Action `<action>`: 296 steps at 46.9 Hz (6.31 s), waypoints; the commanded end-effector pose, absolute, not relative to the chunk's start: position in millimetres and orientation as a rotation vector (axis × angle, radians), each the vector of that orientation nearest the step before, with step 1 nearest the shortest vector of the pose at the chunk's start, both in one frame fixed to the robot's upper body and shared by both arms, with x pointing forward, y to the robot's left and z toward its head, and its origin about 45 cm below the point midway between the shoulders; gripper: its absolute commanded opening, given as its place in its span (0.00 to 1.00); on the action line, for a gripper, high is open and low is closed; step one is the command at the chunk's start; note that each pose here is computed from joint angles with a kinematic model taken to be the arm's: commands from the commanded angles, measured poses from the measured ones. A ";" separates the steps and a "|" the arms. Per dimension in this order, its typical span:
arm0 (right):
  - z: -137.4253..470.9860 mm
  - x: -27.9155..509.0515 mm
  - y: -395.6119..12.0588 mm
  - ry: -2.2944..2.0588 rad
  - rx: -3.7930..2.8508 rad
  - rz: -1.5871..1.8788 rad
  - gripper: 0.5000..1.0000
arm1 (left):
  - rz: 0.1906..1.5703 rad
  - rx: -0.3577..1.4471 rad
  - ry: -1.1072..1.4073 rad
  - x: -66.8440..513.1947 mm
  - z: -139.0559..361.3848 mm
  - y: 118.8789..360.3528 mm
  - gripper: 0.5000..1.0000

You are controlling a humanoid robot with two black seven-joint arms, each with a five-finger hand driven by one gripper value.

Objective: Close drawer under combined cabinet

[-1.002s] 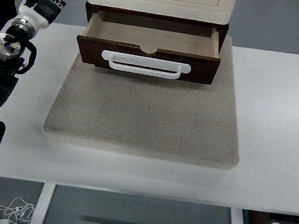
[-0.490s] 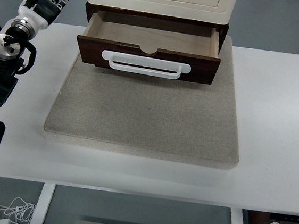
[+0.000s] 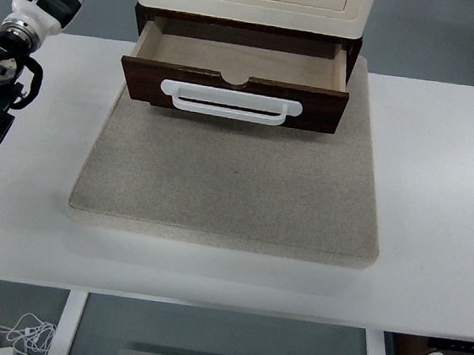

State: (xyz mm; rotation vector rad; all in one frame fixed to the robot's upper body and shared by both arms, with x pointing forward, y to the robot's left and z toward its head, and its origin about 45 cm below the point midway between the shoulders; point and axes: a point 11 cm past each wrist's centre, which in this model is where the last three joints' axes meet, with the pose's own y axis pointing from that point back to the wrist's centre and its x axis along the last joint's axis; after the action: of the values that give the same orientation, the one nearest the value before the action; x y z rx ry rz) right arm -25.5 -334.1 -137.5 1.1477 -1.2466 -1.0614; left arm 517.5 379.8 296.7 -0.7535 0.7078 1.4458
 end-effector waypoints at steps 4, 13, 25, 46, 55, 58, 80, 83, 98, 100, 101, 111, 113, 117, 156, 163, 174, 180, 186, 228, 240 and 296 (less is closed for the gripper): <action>-137.5 -25.4 -334.1 -1.248 1.147 -1.062 0.90 | 1.444 -0.769 0.669 520.1 314.1 386.2 0.99; -137.5 -25.5 -334.1 -1.246 1.148 -1.061 0.90 | 1.435 -0.796 0.598 523.3 350.1 399.9 0.99; -137.5 -25.5 -334.1 -1.246 1.148 -1.061 0.90 | 1.387 -0.847 0.436 520.4 430.4 418.7 0.99; -137.5 -25.5 -334.1 -1.246 1.148 -1.061 0.90 | 1.226 -0.804 0.114 486.0 565.3 409.6 0.99; -137.5 -25.5 -334.1 -1.246 1.148 -1.061 0.90 | 1.119 -0.734 -0.020 462.5 607.7 380.1 0.99; -137.5 -25.4 -334.1 -1.248 1.147 -1.062 0.90 | 1.073 -0.706 -0.056 452.8 616.6 366.5 0.99; -137.5 -25.4 -334.1 -1.248 1.147 -1.062 0.90 | 0.779 -0.420 -0.168 391.7 610.2 241.9 0.99; -137.5 -25.5 -334.1 -1.246 1.148 -1.061 0.90 | 0.749 -0.379 -0.169 388.5 603.3 228.6 0.99; -137.5 -25.5 -334.1 -1.246 1.148 -1.061 0.90 | 0.569 -0.133 -0.175 358.9 545.1 161.3 0.99; -137.5 -25.4 -334.1 -1.248 1.147 -1.062 0.90 | 0.550 -0.090 -0.176 355.4 533.9 155.2 0.99; -137.5 -25.5 -334.1 -1.246 1.148 -1.061 0.90 | 0.541 -0.069 -0.177 354.2 527.9 151.6 0.99; -137.5 -25.5 -334.1 -1.246 1.148 -1.061 0.90 | 0.471 0.041 -0.161 348.7 486.5 127.8 0.99; -137.5 -25.4 -334.1 -1.248 1.147 -1.062 0.90 | 0.457 0.057 -0.152 347.7 479.6 123.4 0.99; -137.5 -24.6 -334.1 -1.247 1.149 -1.060 0.90 | 0.431 0.121 -0.167 345.8 464.3 115.4 0.99; -137.5 -24.6 -334.1 -1.247 1.149 -1.060 0.90 | 0.193 0.809 -0.232 320.2 343.0 111.1 0.99; -137.5 -24.6 -334.1 -1.247 1.149 -1.060 0.90 | 0.185 0.913 -0.262 327.6 330.7 123.5 0.99; -137.5 -25.4 -334.1 -1.248 1.147 -1.062 0.90 | 0.252 0.962 -0.269 357.7 330.1 124.1 0.99; -137.5 -24.6 -334.1 -1.247 1.149 -1.060 0.90 | 0.264 0.975 -0.284 372.7 338.8 124.7 0.99; -137.5 -25.5 -334.1 -1.246 1.148 -1.061 0.90 | 0.257 0.975 -0.294 376.4 341.4 118.7 0.99; -137.5 -25.5 -334.1 -1.246 1.148 -1.061 0.90 | 0.312 1.043 -0.307 406.5 335.1 134.2 0.99; -137.5 -25.5 -334.1 -1.246 1.148 -1.061 0.90 | 0.338 1.051 -0.315 414.7 338.3 136.3 0.99; -137.5 -24.6 -334.1 -1.247 1.149 -1.060 0.90 | 0.519 1.010 -0.254 454.5 356.0 172.1 0.99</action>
State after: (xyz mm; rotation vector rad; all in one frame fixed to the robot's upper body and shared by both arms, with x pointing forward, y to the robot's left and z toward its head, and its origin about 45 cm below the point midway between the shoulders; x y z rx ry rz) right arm -25.5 -334.1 -137.5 1.1476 -1.2468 -1.0615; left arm 453.4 170.0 357.1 1.0095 -0.2609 0.5138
